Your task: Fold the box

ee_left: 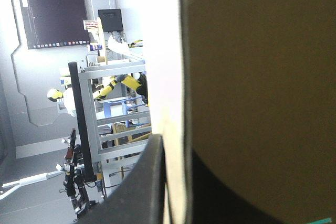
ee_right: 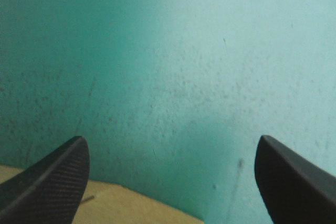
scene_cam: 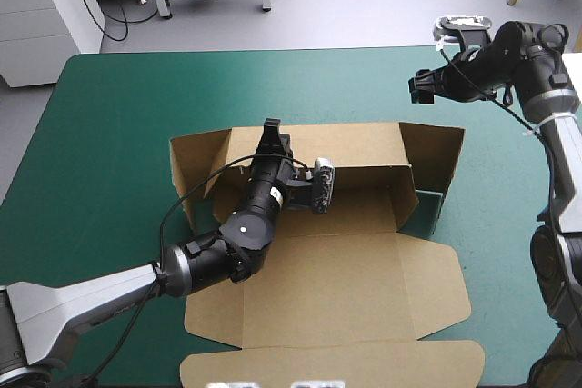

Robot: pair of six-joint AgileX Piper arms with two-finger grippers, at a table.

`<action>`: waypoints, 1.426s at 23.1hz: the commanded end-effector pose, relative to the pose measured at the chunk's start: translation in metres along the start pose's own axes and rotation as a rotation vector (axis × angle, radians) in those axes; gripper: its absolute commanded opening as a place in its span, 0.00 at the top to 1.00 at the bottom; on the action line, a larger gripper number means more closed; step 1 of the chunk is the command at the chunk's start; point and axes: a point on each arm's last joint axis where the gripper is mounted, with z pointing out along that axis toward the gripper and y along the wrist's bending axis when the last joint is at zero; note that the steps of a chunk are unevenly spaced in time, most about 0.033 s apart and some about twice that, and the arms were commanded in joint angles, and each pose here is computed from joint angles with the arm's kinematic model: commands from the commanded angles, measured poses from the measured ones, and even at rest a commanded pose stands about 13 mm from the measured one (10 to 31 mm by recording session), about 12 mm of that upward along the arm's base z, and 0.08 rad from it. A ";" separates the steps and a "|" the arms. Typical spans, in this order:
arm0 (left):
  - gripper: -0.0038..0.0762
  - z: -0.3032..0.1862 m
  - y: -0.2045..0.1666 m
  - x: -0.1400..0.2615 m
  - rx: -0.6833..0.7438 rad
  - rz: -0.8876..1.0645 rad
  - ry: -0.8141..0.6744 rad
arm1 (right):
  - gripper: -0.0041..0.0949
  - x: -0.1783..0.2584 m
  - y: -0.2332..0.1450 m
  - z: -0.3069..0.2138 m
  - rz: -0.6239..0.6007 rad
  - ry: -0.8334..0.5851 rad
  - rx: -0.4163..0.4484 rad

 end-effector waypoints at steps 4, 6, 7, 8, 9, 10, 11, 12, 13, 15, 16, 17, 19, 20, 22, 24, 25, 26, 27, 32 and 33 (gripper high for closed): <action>0.96 -0.004 -0.007 -0.002 0.079 -0.098 -0.022 | 0.19 0.007 0.002 -0.036 -0.025 -0.008 0.029; 0.96 -0.003 -0.008 -0.002 0.081 -0.097 -0.021 | 0.19 0.010 0.003 -0.040 -0.027 -0.007 0.029; 0.96 -0.003 -0.008 -0.002 0.081 -0.097 -0.021 | 0.19 0.013 0.003 -0.040 -0.026 -0.001 0.028; 0.96 -0.003 -0.008 -0.002 0.081 -0.097 -0.021 | 0.19 0.016 0.003 -0.041 -0.025 0.006 0.030; 0.96 -0.003 -0.008 -0.002 0.080 -0.097 -0.019 | 0.19 0.023 0.005 -0.045 -0.021 0.014 0.021; 0.96 -0.003 -0.008 -0.001 0.079 -0.096 -0.015 | 0.19 0.026 0.007 -0.045 -0.022 0.020 0.009; 0.96 -0.003 -0.008 -0.001 0.078 -0.096 -0.011 | 0.20 0.033 0.011 -0.049 -0.033 0.024 -0.021; 0.96 -0.003 -0.008 -0.001 0.078 -0.096 -0.011 | 0.20 0.036 0.011 -0.049 -0.040 0.028 -0.028; 0.96 -0.003 -0.008 -0.001 0.078 -0.096 -0.011 | 0.20 0.041 0.013 -0.052 -0.040 0.028 -0.037; 0.96 -0.003 -0.008 -0.001 0.078 -0.096 -0.011 | 0.20 0.050 0.017 -0.059 -0.034 -0.007 -0.059; 0.96 -0.003 -0.008 -0.001 0.078 -0.096 -0.011 | 0.20 0.053 0.018 -0.061 -0.040 -0.024 -0.061; 0.96 -0.003 -0.008 -0.001 0.078 -0.096 -0.011 | 0.20 0.060 0.019 -0.062 -0.044 -0.052 -0.058; 0.96 -0.003 -0.008 -0.001 0.078 -0.096 -0.011 | 0.20 0.072 0.020 -0.061 -0.066 -0.099 -0.052; 0.96 -0.003 -0.008 -0.001 0.078 -0.098 -0.013 | 0.20 0.080 0.020 -0.059 -0.069 -0.127 -0.050; 0.96 -0.003 -0.008 -0.001 0.078 -0.098 -0.013 | 0.20 0.089 0.020 -0.055 -0.074 -0.167 -0.050; 0.96 -0.003 -0.008 -0.001 0.078 -0.098 -0.013 | 0.21 0.103 0.021 -0.050 -0.081 -0.228 -0.061; 0.96 -0.003 -0.008 -0.001 0.078 -0.098 -0.013 | 0.22 0.111 0.023 -0.048 -0.097 -0.261 -0.069; 0.96 -0.003 -0.008 -0.001 0.078 -0.098 -0.013 | 0.22 0.119 0.023 -0.045 -0.098 -0.291 -0.075; 0.96 -0.003 -0.008 -0.001 0.078 -0.098 -0.013 | 0.22 0.127 0.023 -0.043 -0.109 -0.318 -0.073; 0.96 -0.003 -0.008 -0.001 0.078 -0.098 -0.013 | 0.22 0.151 0.025 -0.043 -0.119 -0.330 -0.071; 0.96 -0.003 -0.008 -0.001 0.078 -0.098 -0.013 | 0.22 0.154 0.026 -0.042 -0.124 -0.319 -0.075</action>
